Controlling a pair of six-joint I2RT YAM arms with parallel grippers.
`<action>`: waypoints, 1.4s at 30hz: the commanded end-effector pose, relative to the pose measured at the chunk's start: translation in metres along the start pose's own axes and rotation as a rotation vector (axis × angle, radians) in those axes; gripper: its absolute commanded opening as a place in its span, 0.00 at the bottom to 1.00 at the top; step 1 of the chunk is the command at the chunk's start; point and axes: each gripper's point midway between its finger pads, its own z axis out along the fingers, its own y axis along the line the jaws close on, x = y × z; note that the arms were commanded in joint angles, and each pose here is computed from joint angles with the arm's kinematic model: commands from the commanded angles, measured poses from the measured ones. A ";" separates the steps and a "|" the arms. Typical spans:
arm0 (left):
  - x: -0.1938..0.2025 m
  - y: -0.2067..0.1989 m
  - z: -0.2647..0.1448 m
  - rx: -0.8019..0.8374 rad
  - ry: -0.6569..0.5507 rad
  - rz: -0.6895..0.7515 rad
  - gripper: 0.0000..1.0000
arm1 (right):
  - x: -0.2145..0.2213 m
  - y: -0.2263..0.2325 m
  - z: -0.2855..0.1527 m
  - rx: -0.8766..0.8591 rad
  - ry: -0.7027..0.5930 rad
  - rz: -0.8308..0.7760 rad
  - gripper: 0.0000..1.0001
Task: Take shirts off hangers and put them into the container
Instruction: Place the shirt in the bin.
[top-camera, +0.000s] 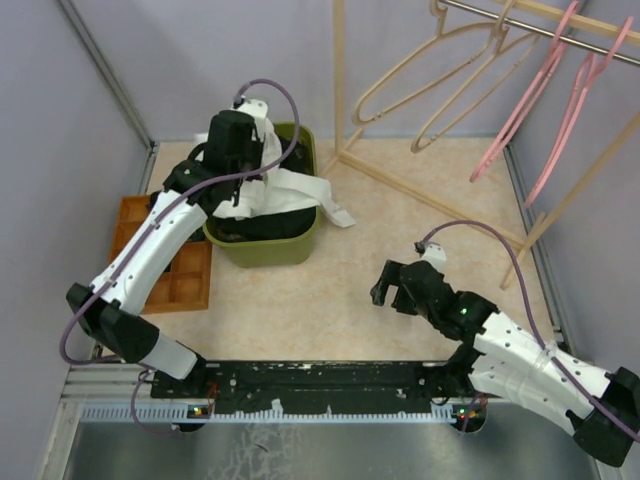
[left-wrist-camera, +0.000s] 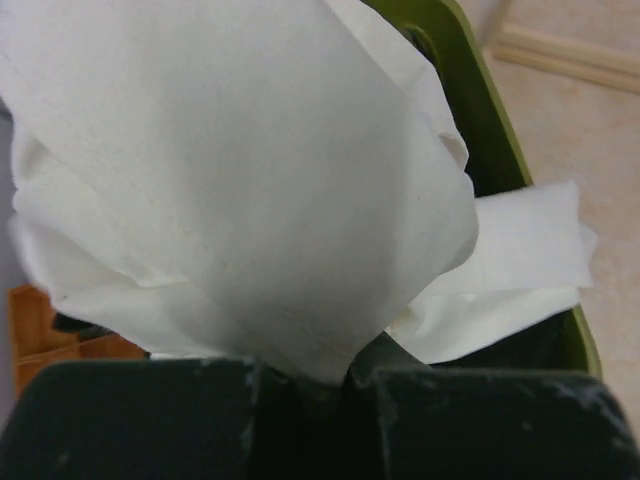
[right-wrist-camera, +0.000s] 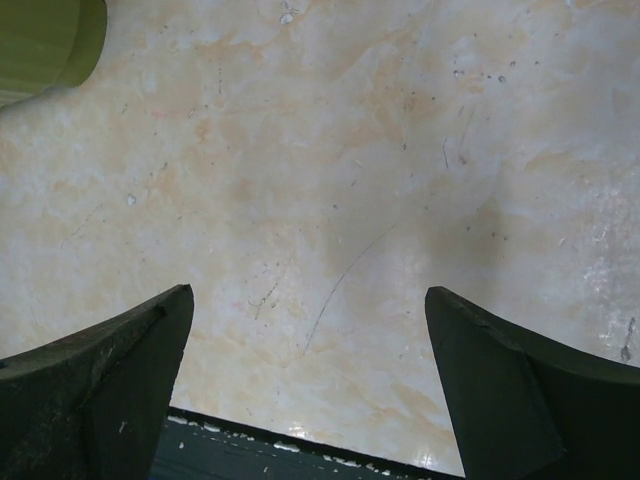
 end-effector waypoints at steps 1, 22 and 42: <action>-0.030 -0.044 -0.012 0.275 -0.096 -0.097 0.00 | -0.013 0.028 -0.002 -0.089 -0.024 -0.001 0.99; 0.142 -0.080 0.055 0.476 0.318 -0.349 0.12 | -0.066 0.079 0.036 -0.277 -0.356 -0.213 0.99; 0.119 -0.058 -0.010 0.593 0.254 -0.369 0.99 | -0.161 0.146 0.147 -0.351 -0.722 -0.646 0.73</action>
